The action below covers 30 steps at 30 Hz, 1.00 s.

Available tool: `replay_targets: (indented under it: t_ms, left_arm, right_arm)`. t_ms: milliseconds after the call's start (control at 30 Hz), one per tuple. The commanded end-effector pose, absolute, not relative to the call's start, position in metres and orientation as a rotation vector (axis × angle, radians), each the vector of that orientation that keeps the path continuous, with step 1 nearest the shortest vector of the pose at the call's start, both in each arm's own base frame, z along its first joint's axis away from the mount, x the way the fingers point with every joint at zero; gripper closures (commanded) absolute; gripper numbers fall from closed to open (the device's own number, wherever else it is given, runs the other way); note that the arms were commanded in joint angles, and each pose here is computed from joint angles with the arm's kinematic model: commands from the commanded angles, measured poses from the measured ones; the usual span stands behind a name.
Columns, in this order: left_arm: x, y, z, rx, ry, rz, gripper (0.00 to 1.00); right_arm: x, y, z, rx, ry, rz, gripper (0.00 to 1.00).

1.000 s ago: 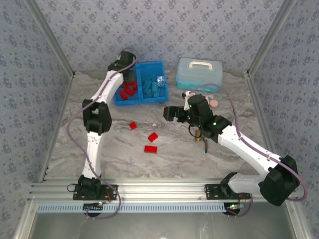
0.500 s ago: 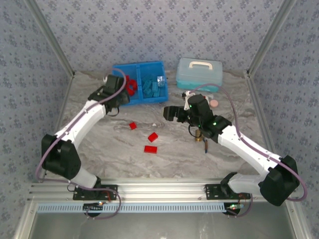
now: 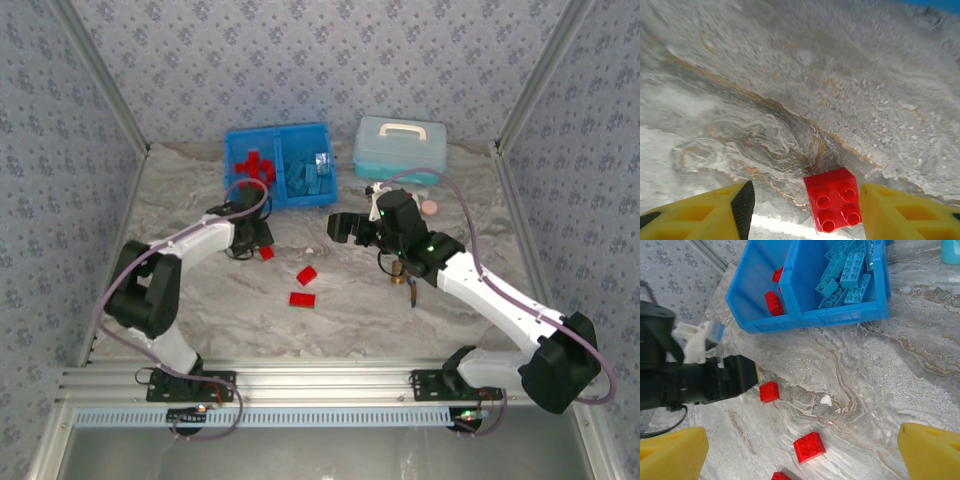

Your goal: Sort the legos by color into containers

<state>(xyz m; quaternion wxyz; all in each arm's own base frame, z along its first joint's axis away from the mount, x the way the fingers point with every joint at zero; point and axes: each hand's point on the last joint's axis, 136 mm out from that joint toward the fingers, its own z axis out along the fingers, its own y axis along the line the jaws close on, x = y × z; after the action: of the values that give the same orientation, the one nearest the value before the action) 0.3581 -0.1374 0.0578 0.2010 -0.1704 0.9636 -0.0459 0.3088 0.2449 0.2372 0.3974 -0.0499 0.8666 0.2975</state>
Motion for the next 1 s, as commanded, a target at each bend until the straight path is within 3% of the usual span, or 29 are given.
replay_targets:
  t_ms: [0,200,433,667,967]
  left_arm:
    - [0.371,-0.158,0.06,-0.48,2.685,-0.19,0.39]
    - [0.369,-0.167,0.045,-0.448,2.723,-0.15,0.39]
    - [0.358,-0.162,0.037,-0.415,2.755,-0.017,0.52]
    - [0.352,-0.161,0.028,-0.413,2.781,-0.003,0.54]
    - [0.352,-0.163,0.021,-0.382,2.803,0.027,0.66]
  right_arm:
    - [0.306,0.239,0.244,-0.103,2.19,0.746,0.0]
    - [0.306,0.237,0.242,-0.107,2.193,0.735,0.0]
    - [0.306,0.237,0.24,-0.099,2.196,0.736,0.0]
    - [0.306,0.237,0.239,-0.097,2.198,0.742,0.0]
    - [0.306,0.236,0.239,-0.089,2.198,0.741,0.0]
